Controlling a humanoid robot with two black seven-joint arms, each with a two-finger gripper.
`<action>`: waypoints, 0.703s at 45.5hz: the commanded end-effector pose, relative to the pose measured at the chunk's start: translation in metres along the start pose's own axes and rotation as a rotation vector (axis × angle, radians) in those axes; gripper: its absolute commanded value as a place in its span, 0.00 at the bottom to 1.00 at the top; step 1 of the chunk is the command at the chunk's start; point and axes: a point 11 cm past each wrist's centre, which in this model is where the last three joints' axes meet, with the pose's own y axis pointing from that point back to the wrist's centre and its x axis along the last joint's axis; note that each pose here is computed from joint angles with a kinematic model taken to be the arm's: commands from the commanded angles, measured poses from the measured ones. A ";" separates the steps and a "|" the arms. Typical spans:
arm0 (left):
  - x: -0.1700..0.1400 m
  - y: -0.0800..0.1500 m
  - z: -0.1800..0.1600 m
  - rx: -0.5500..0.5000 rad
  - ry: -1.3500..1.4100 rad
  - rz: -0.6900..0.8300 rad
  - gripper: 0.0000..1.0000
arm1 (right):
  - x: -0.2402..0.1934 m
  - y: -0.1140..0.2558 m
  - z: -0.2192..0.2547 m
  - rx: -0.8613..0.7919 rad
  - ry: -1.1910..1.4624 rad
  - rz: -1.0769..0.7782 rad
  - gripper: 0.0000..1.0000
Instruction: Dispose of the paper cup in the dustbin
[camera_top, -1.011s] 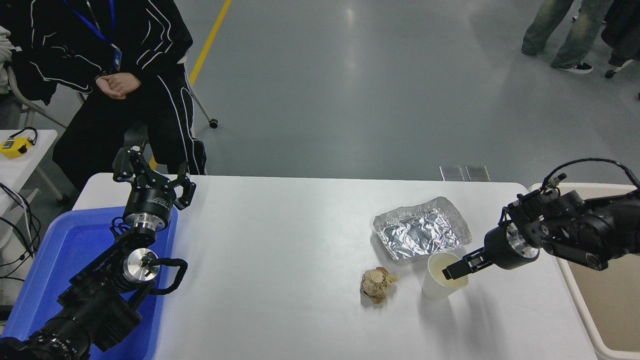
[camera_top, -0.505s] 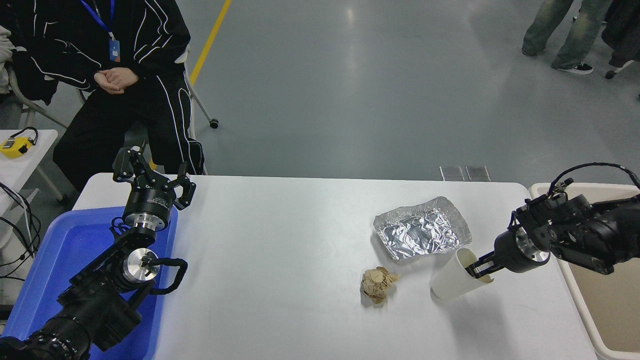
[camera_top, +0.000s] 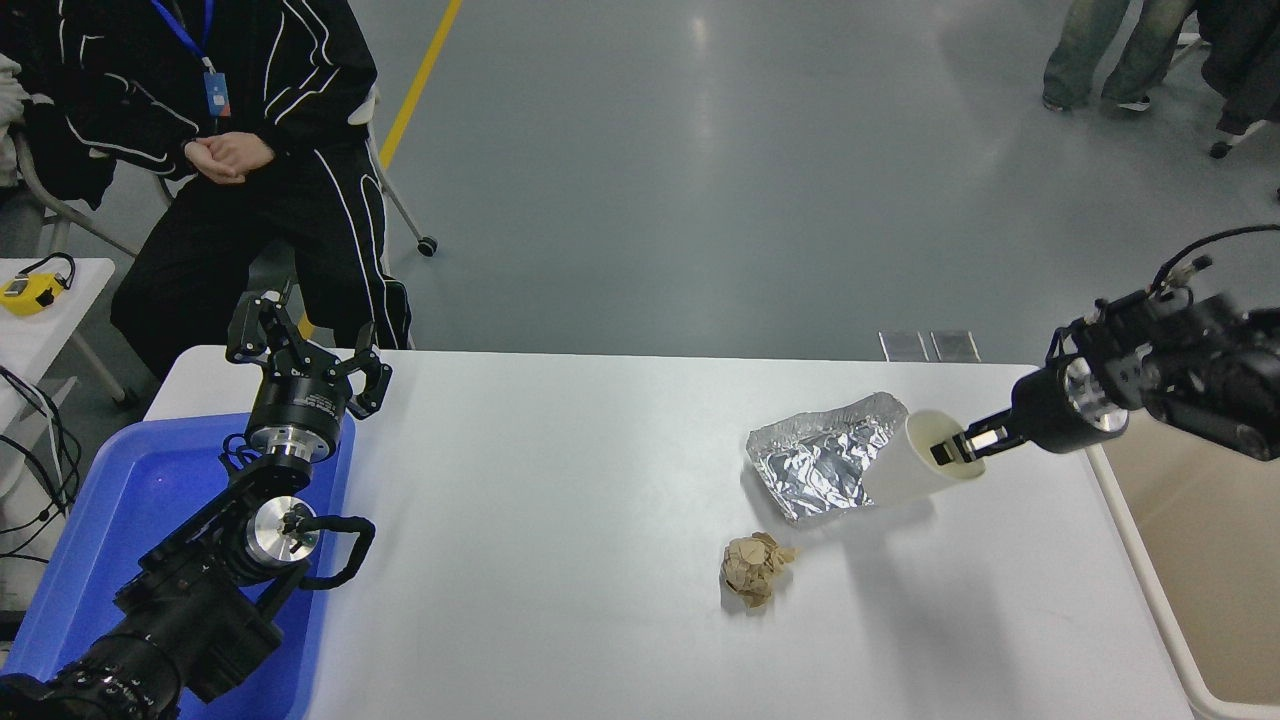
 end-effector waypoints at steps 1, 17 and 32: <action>0.000 0.000 0.000 0.000 0.000 0.000 1.00 | 0.051 0.052 -0.003 0.037 -0.044 0.142 0.00; 0.000 0.000 0.000 0.000 0.000 0.000 1.00 | 0.021 0.089 0.116 -0.249 -0.357 0.550 0.00; 0.000 0.000 0.000 0.000 0.000 0.000 1.00 | -0.057 0.097 0.173 -0.597 -0.698 0.641 0.00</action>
